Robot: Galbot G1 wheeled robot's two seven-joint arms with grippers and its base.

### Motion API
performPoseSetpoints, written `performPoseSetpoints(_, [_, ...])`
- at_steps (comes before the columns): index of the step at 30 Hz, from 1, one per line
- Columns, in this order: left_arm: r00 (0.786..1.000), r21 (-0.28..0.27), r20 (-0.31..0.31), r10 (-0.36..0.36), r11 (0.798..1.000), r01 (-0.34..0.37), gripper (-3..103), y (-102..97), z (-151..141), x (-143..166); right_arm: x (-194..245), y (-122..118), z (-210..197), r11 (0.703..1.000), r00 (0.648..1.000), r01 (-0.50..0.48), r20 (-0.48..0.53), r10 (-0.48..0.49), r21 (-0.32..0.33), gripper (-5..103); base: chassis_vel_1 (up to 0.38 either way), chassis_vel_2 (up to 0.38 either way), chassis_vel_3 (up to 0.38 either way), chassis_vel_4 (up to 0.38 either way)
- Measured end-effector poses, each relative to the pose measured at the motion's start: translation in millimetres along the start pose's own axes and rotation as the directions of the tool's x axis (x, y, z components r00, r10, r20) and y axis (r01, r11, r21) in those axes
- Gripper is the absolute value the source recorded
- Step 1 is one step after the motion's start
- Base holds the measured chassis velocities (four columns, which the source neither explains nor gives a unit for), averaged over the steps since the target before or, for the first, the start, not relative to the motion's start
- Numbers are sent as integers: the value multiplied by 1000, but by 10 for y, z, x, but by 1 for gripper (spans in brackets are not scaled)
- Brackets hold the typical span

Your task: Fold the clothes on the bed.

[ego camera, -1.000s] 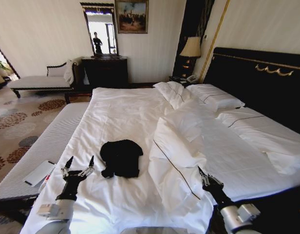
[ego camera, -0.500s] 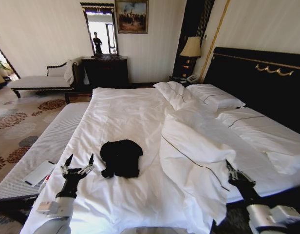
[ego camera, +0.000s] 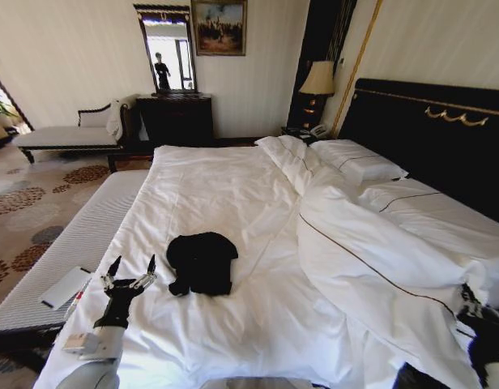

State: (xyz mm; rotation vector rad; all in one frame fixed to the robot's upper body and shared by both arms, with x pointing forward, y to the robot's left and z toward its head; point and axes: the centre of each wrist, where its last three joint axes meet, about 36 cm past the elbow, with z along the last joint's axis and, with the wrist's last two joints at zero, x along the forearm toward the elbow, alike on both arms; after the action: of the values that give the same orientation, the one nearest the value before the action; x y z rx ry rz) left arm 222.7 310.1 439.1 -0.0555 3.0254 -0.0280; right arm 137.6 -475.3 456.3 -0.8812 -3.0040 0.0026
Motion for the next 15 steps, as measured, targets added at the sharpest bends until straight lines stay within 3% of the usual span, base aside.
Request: performPoseSetpoints(15, [1000, 0, -6, 9, 1000, -9, 100, -4, 13, -28, -95, -899, 459, 968, 966, -250, -65, 251, 21, 2, 0, 0, 0, 0])
